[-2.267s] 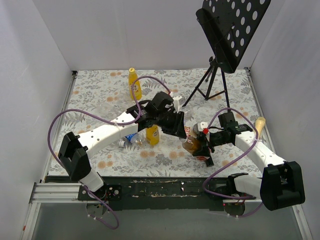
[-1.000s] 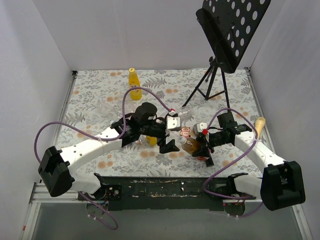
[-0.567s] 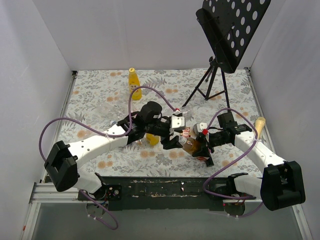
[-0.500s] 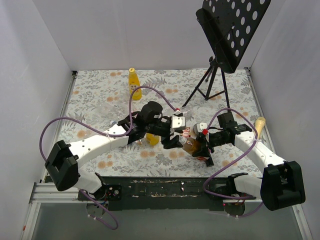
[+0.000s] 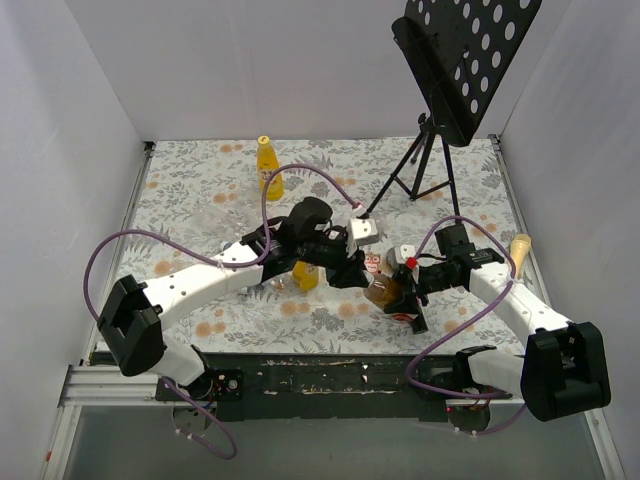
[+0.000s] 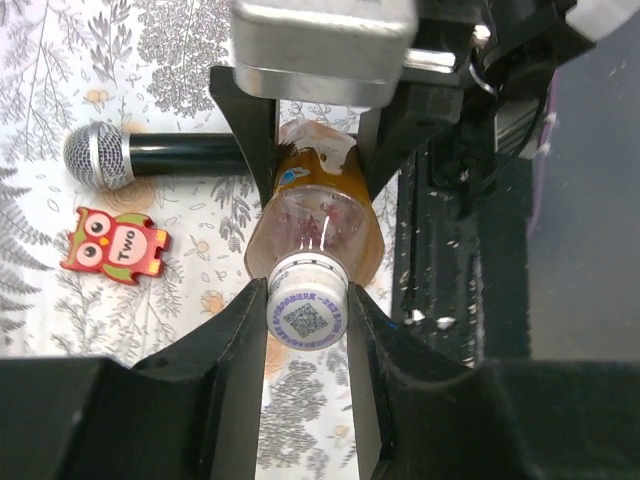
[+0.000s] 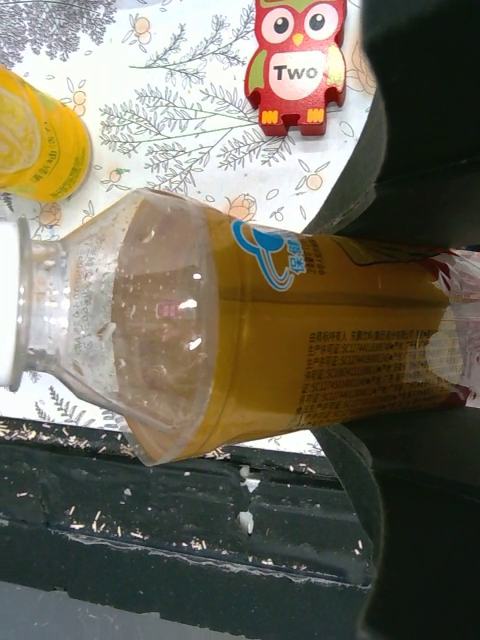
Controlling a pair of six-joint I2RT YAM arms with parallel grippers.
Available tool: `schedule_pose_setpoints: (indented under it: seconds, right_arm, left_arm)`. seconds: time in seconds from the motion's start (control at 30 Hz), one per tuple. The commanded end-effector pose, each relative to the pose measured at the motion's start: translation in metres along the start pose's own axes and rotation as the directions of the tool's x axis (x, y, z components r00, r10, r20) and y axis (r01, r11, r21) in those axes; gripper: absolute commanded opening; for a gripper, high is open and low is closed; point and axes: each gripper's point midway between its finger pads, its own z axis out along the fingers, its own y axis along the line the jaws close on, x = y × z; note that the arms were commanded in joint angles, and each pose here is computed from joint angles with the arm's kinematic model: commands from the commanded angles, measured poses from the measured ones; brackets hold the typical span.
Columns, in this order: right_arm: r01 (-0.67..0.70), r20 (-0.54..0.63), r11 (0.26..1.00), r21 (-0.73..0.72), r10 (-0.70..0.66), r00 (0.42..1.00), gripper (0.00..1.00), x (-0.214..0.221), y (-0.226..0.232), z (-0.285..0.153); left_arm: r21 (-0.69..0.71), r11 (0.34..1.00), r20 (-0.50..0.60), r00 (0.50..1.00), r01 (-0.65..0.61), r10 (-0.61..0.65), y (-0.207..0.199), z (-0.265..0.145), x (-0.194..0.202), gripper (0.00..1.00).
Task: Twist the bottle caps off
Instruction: Unscrew the bottle cap from the plastic bottle, then place the bottle cap at the corner of the board.
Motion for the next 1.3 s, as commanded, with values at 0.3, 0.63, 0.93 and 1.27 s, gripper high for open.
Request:
schedule_pose_setpoints:
  seconds: [0.3, 0.63, 0.93, 1.27]
  right_arm:
    - [0.005, 0.015, 1.0, -0.018, -0.004, 1.0, 0.01, -0.004, 0.003, 0.001]
    - [0.013, 0.016, 1.0, -0.013, -0.013, 1.0, 0.01, -0.005, 0.003, 0.0]
    - [0.026, 0.03, 1.0, -0.011, -0.026, 0.999, 0.01, -0.01, 0.004, -0.001]
    - [0.033, 0.046, 0.999, -0.015, -0.033, 0.998, 0.01, -0.016, 0.006, -0.002]
  left_arm:
    - [-0.199, 0.444, 0.17, 0.477, 0.874, -0.862, 0.016, -0.019, -0.046, 0.0]
    - [-0.21, 0.696, 0.297, 0.723, 0.687, -0.624, 0.031, -0.051, -0.095, 0.0]
    - [-0.599, 0.504, 0.597, 0.766, 0.622, -0.237, 0.144, -0.201, -0.091, 0.0]
    - [-0.563, -0.017, 0.818, 0.554, 0.826, -0.157, 0.287, -0.381, 0.037, 0.0]
